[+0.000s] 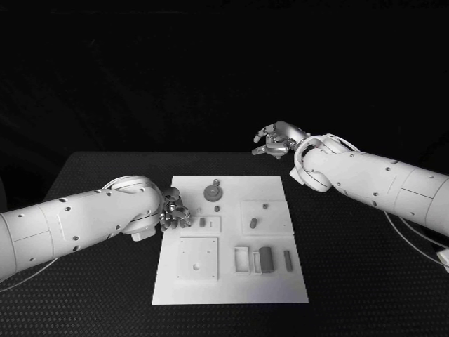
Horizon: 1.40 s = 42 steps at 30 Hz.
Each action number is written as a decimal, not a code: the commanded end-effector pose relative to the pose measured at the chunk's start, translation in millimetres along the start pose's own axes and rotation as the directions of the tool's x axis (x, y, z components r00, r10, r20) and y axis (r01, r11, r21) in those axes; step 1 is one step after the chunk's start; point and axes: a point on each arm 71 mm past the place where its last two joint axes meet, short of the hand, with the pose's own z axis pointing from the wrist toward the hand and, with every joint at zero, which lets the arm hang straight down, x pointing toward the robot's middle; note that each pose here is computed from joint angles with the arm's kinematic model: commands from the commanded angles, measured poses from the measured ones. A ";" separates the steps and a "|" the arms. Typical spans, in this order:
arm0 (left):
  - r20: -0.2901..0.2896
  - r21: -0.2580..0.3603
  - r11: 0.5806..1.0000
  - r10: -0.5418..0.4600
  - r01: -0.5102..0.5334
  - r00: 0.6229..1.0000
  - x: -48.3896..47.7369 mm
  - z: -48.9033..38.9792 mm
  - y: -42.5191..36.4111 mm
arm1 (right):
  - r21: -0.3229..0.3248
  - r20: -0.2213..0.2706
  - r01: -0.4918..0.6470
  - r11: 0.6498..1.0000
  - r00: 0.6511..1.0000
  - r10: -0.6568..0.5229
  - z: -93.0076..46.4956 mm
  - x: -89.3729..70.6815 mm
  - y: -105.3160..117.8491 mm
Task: Assemble the parts on the task board
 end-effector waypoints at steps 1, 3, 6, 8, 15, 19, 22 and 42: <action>-0.005 -0.013 0.999 0.035 -0.035 0.999 1.4 1.0 1.9 | -0.010 -0.006 0.004 1.000 1.000 -0.004 -0.2 0.5 0.9; -0.004 -0.013 0.999 0.039 -0.039 0.999 1.4 1.2 1.1 | -0.010 -0.006 0.004 1.000 1.000 -0.004 -0.1 0.6 1.0; 0.001 -0.015 0.998 0.054 -0.054 0.999 1.4 1.5 -0.5 | -0.011 -0.008 0.004 1.000 1.000 -0.004 -0.1 0.8 1.3; 0.002 -0.018 0.998 0.065 -0.065 0.998 1.9 1.6 -2.0 | -0.012 -0.009 0.004 1.000 1.000 -0.004 0.0 1.2 1.9; 0.002 -0.021 0.996 0.089 -0.089 0.996 6.3 4.5 -6.0 | -0.015 -0.012 0.003 1.000 1.000 -0.003 0.2 2.2 3.5; -0.001 -0.018 0.996 0.092 -0.092 0.996 8.7 6.0 -8.4 | -0.016 -0.012 0.002 1.000 1.000 -0.003 0.3 2.5 3.9; -0.004 -0.017 0.995 0.094 -0.094 0.996 9.8 6.4 -9.3 | -0.017 -0.014 0.002 1.000 1.000 -0.002 0.4 2.8 4.4; -0.008 -0.016 0.996 0.091 -0.091 0.996 11.0 6.8 -10.7 | -0.016 -0.013 0.002 1.000 1.000 -0.002 0.2 2.5 3.9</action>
